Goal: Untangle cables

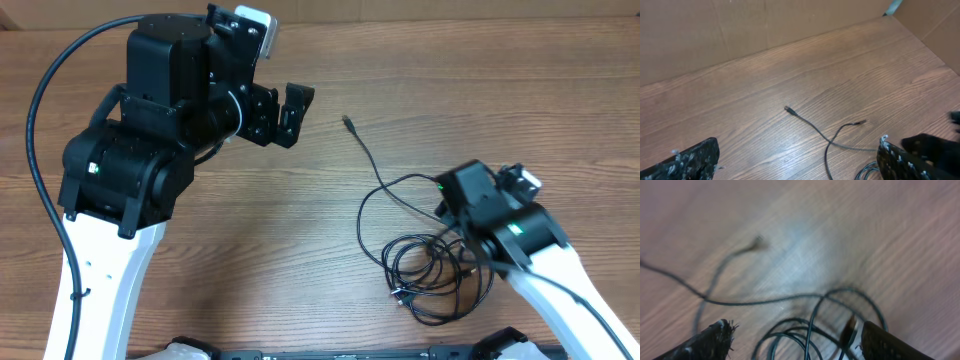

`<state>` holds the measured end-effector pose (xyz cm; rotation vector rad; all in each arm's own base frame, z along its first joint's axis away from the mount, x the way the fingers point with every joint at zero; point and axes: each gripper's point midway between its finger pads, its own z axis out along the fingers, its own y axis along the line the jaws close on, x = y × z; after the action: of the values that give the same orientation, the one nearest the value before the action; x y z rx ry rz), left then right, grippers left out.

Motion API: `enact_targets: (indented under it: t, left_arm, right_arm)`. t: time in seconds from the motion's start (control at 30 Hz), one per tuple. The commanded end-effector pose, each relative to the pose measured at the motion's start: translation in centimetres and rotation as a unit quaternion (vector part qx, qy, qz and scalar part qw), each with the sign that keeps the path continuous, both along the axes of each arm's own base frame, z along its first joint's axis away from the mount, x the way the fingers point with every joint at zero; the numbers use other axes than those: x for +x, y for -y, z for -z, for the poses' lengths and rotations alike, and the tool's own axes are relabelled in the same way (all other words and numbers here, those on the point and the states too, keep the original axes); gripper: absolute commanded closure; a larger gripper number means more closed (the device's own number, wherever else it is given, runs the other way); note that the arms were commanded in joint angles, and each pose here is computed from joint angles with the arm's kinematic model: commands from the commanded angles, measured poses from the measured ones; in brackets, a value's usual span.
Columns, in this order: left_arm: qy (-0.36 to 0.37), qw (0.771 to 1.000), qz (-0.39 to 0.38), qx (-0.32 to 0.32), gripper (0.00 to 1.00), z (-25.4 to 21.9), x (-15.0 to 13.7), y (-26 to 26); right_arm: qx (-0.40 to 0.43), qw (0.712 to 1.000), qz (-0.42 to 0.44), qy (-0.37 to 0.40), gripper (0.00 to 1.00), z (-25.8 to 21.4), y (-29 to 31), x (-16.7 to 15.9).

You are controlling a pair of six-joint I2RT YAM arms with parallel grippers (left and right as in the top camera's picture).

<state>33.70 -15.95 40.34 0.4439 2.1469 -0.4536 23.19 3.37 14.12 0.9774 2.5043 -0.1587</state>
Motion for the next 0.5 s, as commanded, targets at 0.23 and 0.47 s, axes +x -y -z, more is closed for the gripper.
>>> enact_targets:
  t: [0.23, 0.47]
  left_arm:
    - [0.015, 1.000, 0.003, 0.008, 0.00, -0.7, -0.1, -0.3]
    - [0.015, 1.000, 0.003, 0.008, 0.00, -0.7, -0.1, -0.3]
  right_arm:
    - [0.063, 0.990, 0.092, -0.088, 0.27, 6.1, -2.0, -2.0]
    - [0.097, 0.983, 0.090, -0.124, 0.27, 7.9, -3.0, -3.6]
